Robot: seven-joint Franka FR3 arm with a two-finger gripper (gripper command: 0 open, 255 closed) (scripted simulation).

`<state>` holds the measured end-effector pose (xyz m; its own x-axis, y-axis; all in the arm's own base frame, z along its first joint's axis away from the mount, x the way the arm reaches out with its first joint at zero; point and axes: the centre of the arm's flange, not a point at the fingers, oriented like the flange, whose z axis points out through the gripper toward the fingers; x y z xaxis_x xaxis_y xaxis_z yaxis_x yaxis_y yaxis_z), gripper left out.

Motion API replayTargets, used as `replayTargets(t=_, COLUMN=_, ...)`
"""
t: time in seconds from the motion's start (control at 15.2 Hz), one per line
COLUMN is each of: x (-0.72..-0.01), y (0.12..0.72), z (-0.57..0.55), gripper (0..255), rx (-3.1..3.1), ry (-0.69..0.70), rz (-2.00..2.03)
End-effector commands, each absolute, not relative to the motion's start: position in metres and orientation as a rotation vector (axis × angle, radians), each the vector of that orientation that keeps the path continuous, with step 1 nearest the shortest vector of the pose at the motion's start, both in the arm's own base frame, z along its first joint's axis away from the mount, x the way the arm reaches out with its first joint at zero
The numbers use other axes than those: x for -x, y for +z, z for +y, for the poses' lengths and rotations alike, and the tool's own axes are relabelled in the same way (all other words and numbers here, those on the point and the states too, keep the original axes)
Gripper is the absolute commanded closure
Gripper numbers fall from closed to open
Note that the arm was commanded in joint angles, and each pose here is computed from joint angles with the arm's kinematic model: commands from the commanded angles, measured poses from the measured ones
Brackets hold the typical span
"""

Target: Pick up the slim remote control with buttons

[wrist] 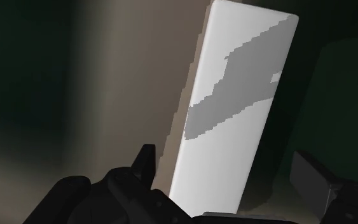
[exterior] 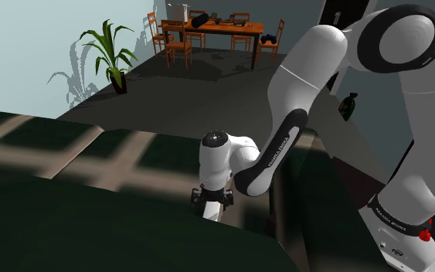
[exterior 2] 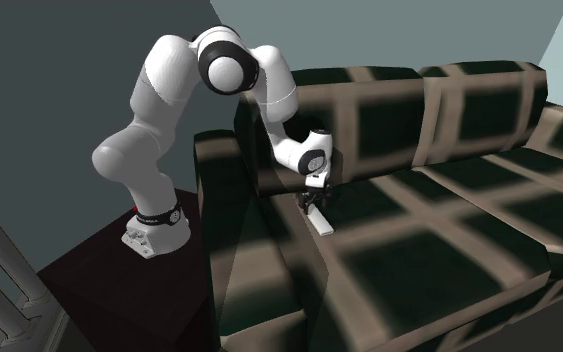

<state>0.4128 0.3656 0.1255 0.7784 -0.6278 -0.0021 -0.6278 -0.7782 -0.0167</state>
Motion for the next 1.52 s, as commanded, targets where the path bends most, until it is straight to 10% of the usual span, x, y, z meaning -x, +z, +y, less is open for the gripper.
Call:
replayTargets(t=0.0, x=-0.414, y=0.113, z=0.366, gripper=0, rx=2.947, ry=-0.007, rz=1.041)
replayTargets(t=0.26, x=-0.414, y=0.099, z=0.366, gripper=0, rx=2.947, ry=-0.007, rz=1.041)
replayTargets(t=0.33, x=-0.414, y=0.099, z=0.366, gripper=255, rx=2.947, ry=-0.007, rz=1.041)
replayTargets(t=1.45, x=-0.414, y=0.142, z=0.366, gripper=255, rx=2.947, ry=-0.007, rz=1.041)
